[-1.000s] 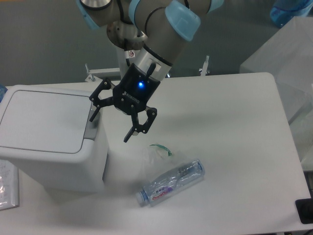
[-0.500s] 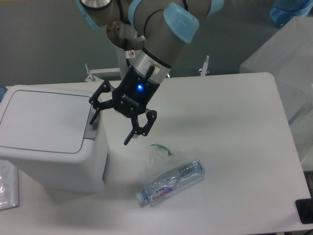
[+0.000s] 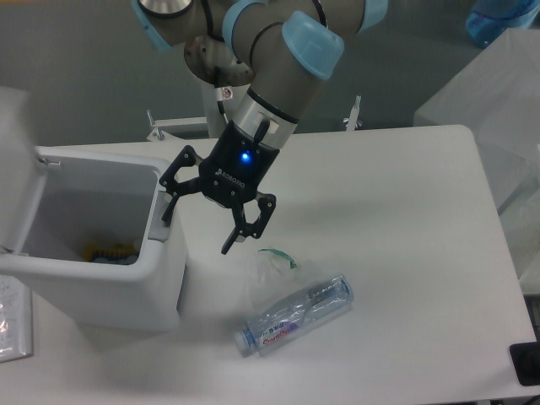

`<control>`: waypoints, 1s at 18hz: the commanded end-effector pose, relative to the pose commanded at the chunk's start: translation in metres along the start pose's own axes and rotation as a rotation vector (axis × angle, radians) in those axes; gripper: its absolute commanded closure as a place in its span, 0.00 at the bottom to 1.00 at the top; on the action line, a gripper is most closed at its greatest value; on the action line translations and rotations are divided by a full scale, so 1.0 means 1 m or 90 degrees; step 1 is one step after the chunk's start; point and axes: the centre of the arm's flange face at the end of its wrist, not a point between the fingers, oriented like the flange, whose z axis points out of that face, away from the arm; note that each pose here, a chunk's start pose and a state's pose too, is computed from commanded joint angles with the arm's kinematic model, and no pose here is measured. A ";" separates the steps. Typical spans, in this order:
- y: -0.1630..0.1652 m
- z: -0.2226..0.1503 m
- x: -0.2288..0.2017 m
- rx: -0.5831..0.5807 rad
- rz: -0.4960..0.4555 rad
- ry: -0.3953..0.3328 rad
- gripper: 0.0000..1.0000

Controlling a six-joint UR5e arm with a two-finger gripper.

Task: Open the trash can
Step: 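Lift the gripper away from the opened trash can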

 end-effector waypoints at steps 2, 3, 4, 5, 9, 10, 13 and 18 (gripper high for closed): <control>-0.001 -0.001 0.001 0.001 0.000 -0.001 0.00; -0.003 -0.003 0.002 0.003 0.003 -0.002 0.00; -0.005 -0.006 0.004 0.006 0.007 -0.004 0.00; -0.009 -0.010 0.006 0.010 0.011 -0.007 0.00; -0.029 -0.036 0.000 0.038 0.027 -0.031 0.00; -0.032 -0.048 -0.010 0.047 0.024 -0.044 0.00; -0.041 -0.081 -0.032 0.070 0.033 -0.087 0.00; -0.016 -0.151 -0.108 -0.004 0.063 -0.279 0.00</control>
